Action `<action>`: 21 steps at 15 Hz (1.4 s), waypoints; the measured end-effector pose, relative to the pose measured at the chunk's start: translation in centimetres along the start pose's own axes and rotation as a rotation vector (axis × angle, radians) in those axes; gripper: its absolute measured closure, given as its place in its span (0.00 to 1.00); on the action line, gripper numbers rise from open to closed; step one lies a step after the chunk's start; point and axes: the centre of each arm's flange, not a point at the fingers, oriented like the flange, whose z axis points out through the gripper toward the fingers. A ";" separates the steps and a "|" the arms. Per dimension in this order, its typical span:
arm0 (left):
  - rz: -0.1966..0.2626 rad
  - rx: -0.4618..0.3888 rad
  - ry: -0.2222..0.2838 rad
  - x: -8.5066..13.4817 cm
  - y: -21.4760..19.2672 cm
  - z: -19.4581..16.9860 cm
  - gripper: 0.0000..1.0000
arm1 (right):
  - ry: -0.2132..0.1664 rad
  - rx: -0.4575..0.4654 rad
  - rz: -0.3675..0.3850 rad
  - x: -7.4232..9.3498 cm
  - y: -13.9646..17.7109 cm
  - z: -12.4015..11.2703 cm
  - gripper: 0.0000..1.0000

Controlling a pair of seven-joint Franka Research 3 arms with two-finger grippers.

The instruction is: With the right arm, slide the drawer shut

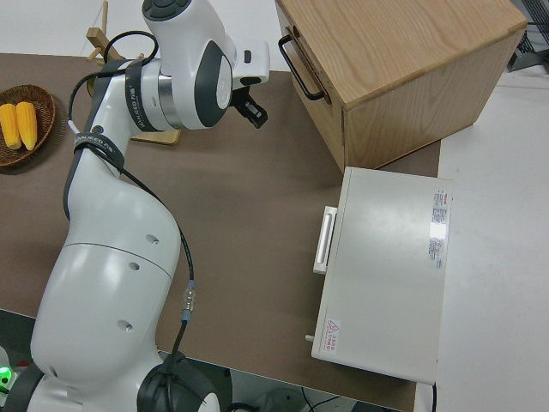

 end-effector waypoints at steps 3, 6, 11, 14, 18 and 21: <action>0.000 0.000 0.000 0.0 0.0 0.0 0.00 | -0.031 -0.015 -0.144 -1.1 0.9 -2.1 0.00; 0.000 0.000 0.000 0.0 0.0 0.0 0.00 | -0.049 -0.017 -0.247 -2.3 1.7 -4.5 0.00; 0.000 0.000 0.000 0.0 0.0 0.0 0.00 | -0.070 -0.012 -0.363 -4.1 4.4 -9.3 0.00; 0.000 0.000 0.000 0.0 0.0 0.0 0.00 | -0.067 -0.005 -0.396 -4.8 6.7 -11.2 0.00; 0.000 0.000 0.000 0.0 0.0 0.0 0.00 | -0.057 0.000 -0.399 -5.7 8.2 -12.2 0.00; 0.000 0.000 0.000 0.0 0.0 0.0 0.00 | -0.057 0.001 -0.403 -6.2 8.3 -12.4 0.00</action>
